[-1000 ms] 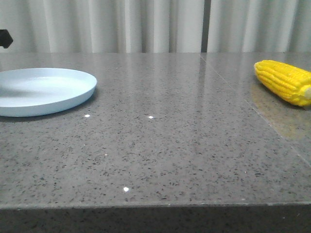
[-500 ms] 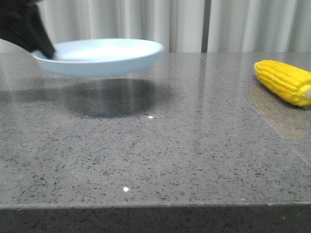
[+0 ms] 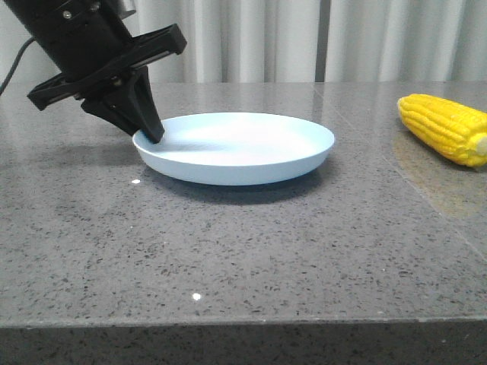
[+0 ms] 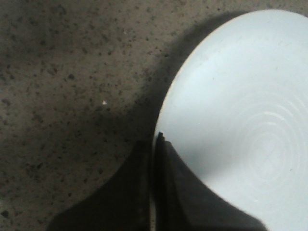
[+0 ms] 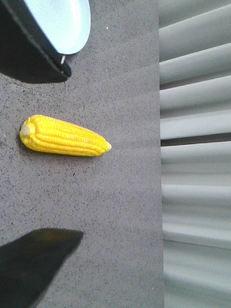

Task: Place corn on plate with both arms
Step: 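Grip the plate rim with the left gripper and slide it toward the table center, then release the plate and raise the left gripper away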

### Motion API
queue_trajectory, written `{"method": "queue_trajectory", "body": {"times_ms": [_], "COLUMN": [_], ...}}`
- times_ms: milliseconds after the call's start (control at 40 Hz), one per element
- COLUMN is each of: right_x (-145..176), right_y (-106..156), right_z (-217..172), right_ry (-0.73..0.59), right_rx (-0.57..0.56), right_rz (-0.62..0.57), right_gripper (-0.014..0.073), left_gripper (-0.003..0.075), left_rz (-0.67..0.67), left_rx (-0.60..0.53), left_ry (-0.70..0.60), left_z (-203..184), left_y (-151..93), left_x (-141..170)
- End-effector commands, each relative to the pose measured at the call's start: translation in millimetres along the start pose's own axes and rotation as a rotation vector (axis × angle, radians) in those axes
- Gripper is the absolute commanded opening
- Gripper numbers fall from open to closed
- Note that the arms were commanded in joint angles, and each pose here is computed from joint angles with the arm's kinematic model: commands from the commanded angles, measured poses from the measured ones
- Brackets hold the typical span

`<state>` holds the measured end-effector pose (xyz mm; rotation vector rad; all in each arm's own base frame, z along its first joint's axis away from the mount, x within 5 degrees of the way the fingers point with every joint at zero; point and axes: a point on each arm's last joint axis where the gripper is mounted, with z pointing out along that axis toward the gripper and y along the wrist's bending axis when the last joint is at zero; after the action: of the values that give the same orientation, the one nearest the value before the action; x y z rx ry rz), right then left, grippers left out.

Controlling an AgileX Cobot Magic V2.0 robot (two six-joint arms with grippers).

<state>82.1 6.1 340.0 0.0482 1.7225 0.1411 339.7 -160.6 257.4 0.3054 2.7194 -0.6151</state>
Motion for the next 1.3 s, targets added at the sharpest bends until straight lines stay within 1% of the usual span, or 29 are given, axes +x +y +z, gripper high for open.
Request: {"method": "queue_trajectory", "body": {"times_ms": [0,100,200,250,325,425,550,675,800,850,875,925,1050,1275], "right_x": [-17,-17,-17,-17,-17,-17,-17,-17,-17,-17,-17,-17,-17,-17], "right_y": [0,0,0,0,0,0,0,0,0,0,0,0,0,0], "right_z": [-2,-2,-2,-2,-2,-2,-2,-2,-2,-2,-2,-2,-2,-2], "right_ry": [-0.093,-0.093,-0.093,-0.093,-0.093,-0.093,-0.093,-0.093,-0.093,-0.093,-0.093,-0.093,-0.093,-0.093], "right_rx": [0.01,0.01,0.01,0.01,0.01,0.01,0.01,0.01,0.01,0.01,0.01,0.01,0.01,0.01], "right_rz": [-0.015,-0.015,-0.015,-0.015,-0.015,-0.015,-0.015,-0.015,-0.015,-0.015,-0.015,-0.015,-0.015,-0.015], "right_gripper": [0.0633,0.0633,0.0633,0.0633,0.0633,0.0633,0.0633,0.0633,0.0633,0.0633,0.0633,0.0633,0.0633,0.0633], "left_gripper": [0.0008,0.0106,0.0267,0.0335,0.0382,0.0356,0.0247,0.0138,0.0062,0.0036,0.0008,-0.0021,-0.002,-0.002], "left_rz": [0.01,0.011,0.009,0.021,0.072,0.132,0.157,0.134,0.095,0.083,0.075,0.072,0.091,0.16], "left_rx": [0.032,0.028,0.025,0.019,-0.026,-0.102,-0.255,-0.403,-0.498,-0.509,-0.514,-0.517,-0.503,-0.375], "left_ry": [-0.11,-0.111,-0.115,-0.126,-0.172,-0.237,-0.304,-0.329,-0.356,-0.374,-0.385,-0.413,-0.485,-0.751], "left_z": [-23,-23,-25,-28,-41,-64,-99,-129,-153,-161,-164,-169,-174,-176], "left_y": [-14,-13,-12,-13,-12,-12,-2,13,29,33,37,39,40,31], "left_x": [-10,-10,-10,-11,-12,-11,-7,0,11,17,23,33,62,138]}}
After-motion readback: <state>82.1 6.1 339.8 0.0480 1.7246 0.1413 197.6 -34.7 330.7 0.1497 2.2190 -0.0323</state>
